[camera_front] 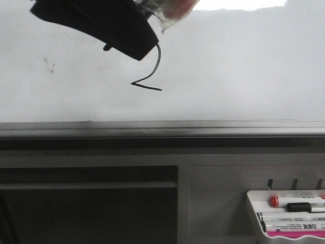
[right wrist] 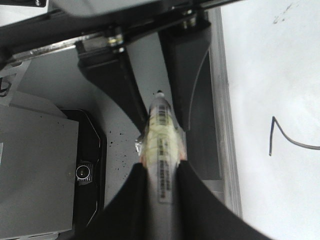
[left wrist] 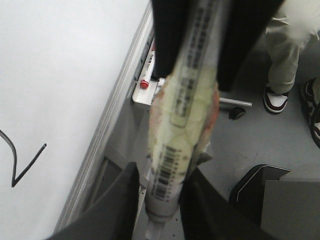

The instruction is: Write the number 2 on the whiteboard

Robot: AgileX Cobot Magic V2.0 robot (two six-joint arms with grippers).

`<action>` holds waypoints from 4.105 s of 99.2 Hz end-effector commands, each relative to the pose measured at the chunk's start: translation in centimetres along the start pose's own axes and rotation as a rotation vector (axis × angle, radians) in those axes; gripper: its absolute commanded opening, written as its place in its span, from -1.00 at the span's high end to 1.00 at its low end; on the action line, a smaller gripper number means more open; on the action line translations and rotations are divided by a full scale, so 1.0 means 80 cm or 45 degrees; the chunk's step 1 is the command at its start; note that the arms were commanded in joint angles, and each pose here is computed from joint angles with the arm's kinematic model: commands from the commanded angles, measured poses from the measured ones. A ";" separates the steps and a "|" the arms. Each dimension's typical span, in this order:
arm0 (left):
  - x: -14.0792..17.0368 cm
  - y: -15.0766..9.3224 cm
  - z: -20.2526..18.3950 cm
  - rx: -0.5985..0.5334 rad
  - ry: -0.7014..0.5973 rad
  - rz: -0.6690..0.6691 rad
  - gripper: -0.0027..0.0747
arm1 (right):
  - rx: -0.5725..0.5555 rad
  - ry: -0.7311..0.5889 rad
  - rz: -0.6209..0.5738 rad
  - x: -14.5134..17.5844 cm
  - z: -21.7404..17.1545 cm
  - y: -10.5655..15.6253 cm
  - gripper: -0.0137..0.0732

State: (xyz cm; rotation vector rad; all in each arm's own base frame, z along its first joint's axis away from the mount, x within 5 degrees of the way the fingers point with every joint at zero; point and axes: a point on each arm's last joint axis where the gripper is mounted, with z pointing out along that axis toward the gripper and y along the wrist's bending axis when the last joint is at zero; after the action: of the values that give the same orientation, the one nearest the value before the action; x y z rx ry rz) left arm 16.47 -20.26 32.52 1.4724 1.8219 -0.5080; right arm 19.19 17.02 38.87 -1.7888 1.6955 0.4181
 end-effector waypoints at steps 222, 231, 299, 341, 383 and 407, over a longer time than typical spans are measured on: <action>0.166 0.156 -0.091 -1.006 -0.177 -1.056 0.98 | 0.527 -0.047 0.568 0.086 -0.104 0.045 0.05; 0.166 0.157 -0.091 -1.007 -0.173 -1.048 0.91 | 0.527 -0.047 0.568 0.086 -0.104 0.045 0.05; 0.125 0.101 -0.192 -1.010 0.128 -0.991 -0.08 | 0.800 0.030 1.151 0.110 -0.124 0.053 0.05; 0.130 0.011 -0.215 -1.257 -0.282 -0.751 0.03 | 1.232 -0.443 1.168 0.150 -0.112 0.115 0.53; 0.165 -0.022 -0.190 -1.274 -0.624 -0.813 0.98 | 1.475 -0.761 0.949 0.178 -0.098 0.161 0.85; 0.181 -0.022 -0.174 -1.250 -0.562 -0.852 0.98 | 1.451 -0.724 0.972 0.182 -0.093 0.162 0.85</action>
State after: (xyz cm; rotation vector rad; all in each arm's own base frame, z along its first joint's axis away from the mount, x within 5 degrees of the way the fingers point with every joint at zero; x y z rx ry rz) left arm 9.39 -1.36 29.46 0.1001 1.8341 -0.1322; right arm 6.89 1.58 31.08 -0.1709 1.6761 0.1695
